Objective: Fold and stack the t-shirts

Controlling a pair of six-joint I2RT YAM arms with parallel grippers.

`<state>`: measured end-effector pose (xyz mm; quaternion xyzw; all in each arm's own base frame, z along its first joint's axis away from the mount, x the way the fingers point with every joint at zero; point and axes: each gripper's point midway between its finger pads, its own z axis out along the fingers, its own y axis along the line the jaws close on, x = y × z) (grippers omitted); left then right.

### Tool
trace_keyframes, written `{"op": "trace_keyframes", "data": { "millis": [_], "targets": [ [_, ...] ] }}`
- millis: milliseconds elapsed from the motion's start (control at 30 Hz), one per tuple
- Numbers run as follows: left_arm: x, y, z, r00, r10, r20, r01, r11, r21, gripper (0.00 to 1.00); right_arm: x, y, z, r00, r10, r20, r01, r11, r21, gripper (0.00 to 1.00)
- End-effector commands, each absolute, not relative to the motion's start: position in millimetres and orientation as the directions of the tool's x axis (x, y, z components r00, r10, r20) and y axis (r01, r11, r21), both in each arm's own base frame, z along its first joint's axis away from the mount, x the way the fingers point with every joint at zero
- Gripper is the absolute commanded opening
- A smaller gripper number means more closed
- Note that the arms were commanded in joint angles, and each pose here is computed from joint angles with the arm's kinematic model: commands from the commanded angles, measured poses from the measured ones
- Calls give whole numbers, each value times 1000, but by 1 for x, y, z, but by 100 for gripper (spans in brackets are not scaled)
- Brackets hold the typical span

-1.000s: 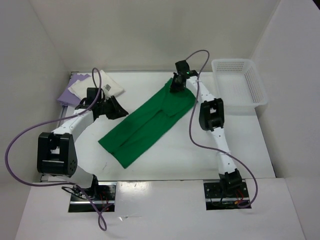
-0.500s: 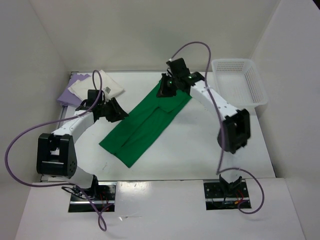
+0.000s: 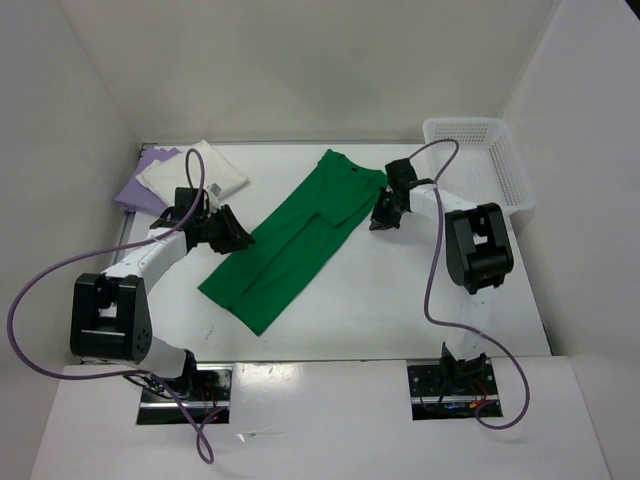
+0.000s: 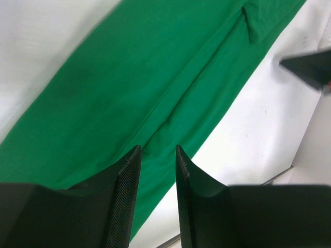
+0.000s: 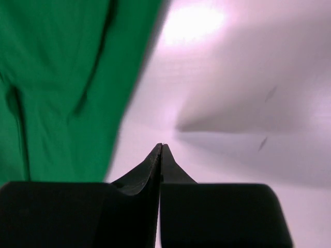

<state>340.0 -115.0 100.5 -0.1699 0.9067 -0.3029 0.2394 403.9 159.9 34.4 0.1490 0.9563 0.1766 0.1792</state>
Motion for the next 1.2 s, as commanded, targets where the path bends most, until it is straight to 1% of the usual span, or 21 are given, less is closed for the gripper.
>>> {"op": "trace_keyframes", "data": {
  "millis": [0,100,133,167,233,300,400,533,567,600,667,700,733,767,800,833,867,900,967,1033,1167],
  "targets": [
    [333,-116,112,-824,-436,-361,-119,757,-642,40,466,151,46,-818,354,-453,186,908,375,0],
    [326,-115,112,-822,-436,-366,-115,757,-643,40,487,150,29,-818,356,-452,211,917,340,0],
    [326,-115,112,-822,-436,-366,-116,757,-643,40,504,154,38,-802,360,-476,200,914,354,0],
    [323,-115,112,-822,-436,-366,-116,757,-643,40,507,154,19,-817,356,-453,211,916,340,0],
    [320,-115,111,-821,-443,-360,-123,753,-647,40,528,162,27,-803,376,-462,213,905,367,0],
    [317,-117,112,-822,-448,-352,-125,745,-655,40,537,167,9,-819,381,-430,224,901,371,3],
    [315,-117,114,-822,-448,-353,-124,745,-656,40,569,181,37,-794,393,-463,189,885,426,13],
    [315,-117,117,-817,-455,-354,-126,740,-660,41,564,197,74,-797,365,-481,132,883,451,35],
    [314,-117,116,-820,-455,-347,-132,741,-659,41,557,202,103,-782,362,-508,105,879,465,38],
    [314,-117,116,-820,-455,-347,-132,741,-659,41,539,197,88,-804,348,-483,117,888,446,41],
    [316,-117,120,-817,-455,-354,-126,740,-660,41,510,202,94,-824,331,-460,88,876,473,48],
    [316,-117,120,-817,-455,-354,-126,740,-660,41,479,204,93,-840,327,-434,88,870,486,49],
    [316,-117,117,-821,-455,-346,-133,741,-659,42,459,213,94,-859,322,-398,76,849,522,49],
    [317,-115,116,-817,-458,-350,-139,746,-652,42,421,213,66,-897,303,-320,102,850,517,49],
    [320,-115,116,-818,-450,-358,-129,750,-648,43,400,236,82,-903,266,-336,37,829,558,48],
    [320,-115,113,-822,-450,-350,-136,751,-646,43,378,249,77,-923,235,-304,20,821,571,45],
    [320,-114,112,-819,-452,-353,-140,755,-641,43,344,260,61,-953,199,-228,32,816,577,41],
    [320,-113,109,-824,-445,-351,-139,759,-636,43,325,272,57,-967,166,-196,21,812,584,41],
    [323,-114,109,-825,-445,-349,-140,759,-636,43,281,308,51,-987,80,-143,-26,784,620,52],
    [325,-113,105,-831,-435,-347,-138,765,-629,43,262,323,43,-989,54,-137,-43,783,621,54],
    [320,-113,100,-839,-427,-338,-141,770,-622,43,266,336,32,-990,82,-112,-9,765,644,56]
  ]
}}
